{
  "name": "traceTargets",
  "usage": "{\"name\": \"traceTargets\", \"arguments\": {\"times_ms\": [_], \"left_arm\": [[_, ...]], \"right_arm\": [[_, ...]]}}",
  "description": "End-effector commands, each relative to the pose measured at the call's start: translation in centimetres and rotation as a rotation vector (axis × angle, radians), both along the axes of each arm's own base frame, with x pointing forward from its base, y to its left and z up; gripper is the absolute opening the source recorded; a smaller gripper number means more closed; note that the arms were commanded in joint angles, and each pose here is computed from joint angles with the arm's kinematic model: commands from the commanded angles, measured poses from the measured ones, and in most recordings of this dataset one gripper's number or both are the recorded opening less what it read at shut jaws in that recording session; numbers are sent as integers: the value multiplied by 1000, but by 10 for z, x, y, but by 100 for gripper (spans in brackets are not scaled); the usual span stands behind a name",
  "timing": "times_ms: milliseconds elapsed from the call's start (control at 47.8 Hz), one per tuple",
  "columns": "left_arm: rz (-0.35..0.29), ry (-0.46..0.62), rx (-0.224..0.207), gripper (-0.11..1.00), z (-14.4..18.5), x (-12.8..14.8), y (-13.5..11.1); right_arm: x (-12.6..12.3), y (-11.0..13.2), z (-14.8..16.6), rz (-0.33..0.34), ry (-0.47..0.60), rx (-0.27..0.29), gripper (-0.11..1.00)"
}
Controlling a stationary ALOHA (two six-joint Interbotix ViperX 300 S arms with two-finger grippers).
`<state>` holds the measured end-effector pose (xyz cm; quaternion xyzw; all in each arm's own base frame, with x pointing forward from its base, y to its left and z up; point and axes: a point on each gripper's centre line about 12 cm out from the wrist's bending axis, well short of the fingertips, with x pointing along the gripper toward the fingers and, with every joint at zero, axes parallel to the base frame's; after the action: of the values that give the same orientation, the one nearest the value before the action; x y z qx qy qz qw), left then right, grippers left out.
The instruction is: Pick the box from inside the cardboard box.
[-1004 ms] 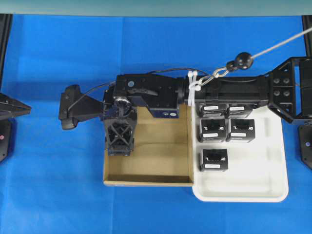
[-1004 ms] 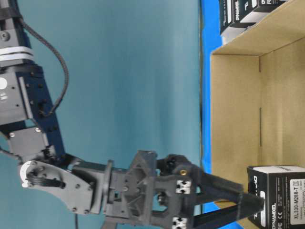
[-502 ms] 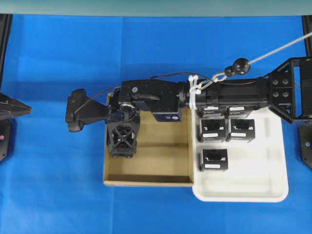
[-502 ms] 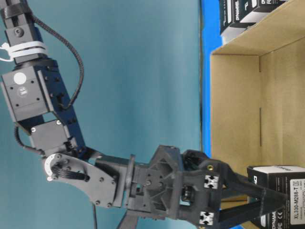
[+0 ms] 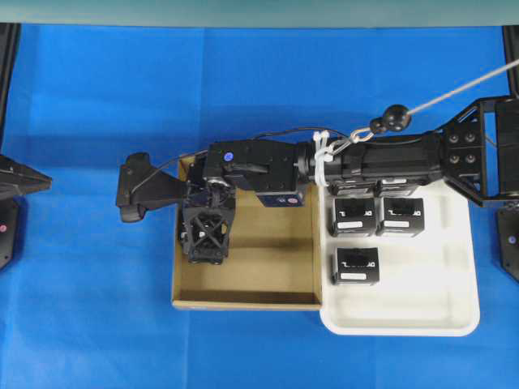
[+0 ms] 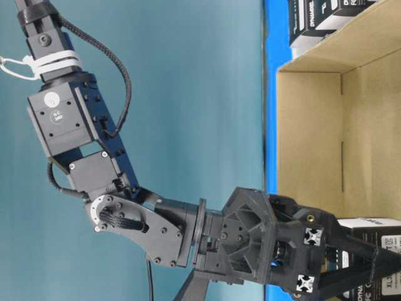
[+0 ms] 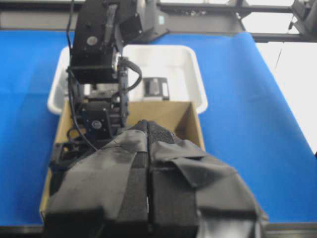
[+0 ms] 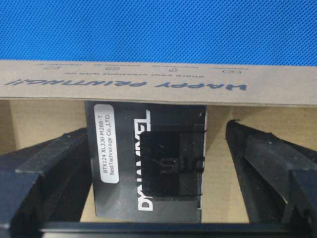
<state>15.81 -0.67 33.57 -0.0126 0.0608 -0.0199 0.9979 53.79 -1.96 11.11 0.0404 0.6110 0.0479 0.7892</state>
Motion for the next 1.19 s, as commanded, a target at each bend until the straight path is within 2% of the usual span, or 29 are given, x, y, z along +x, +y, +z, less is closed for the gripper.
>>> {"name": "traceTargets", "arguments": {"times_ms": [0, 167, 272, 335, 439, 460, 670, 921, 1172], "left_arm": [[-1, -17, -1, -7, 8, 1, 0], [-1, -15, -1, -7, 7, 1, 0], [-1, -17, 1, -7, 7, 1, 0], [-1, -15, 1, -7, 7, 1, 0], [-1, -14, 1, -7, 6, 1, 0], [-1, -14, 1, -7, 6, 1, 0], [-1, -14, -1, -7, 6, 1, 0], [-1, -14, -2, -7, 6, 1, 0], [-1, -16, -19, -7, 7, 0, 0]], "right_arm": [[2, 3, -1, 1, -8, 2, 99], [3, 5, 0, -6, -8, 8, 98], [3, 8, 2, -6, -13, 18, 94], [3, 11, 4, 0, -13, 19, 85], [2, 11, 8, 1, -9, 23, 62], [2, 11, 8, 1, -8, 23, 60], [2, 10, 26, -7, -42, 23, 60], [-8, 0, 79, -32, -72, 30, 60], [-27, -4, 165, -12, -112, 31, 60]]}}
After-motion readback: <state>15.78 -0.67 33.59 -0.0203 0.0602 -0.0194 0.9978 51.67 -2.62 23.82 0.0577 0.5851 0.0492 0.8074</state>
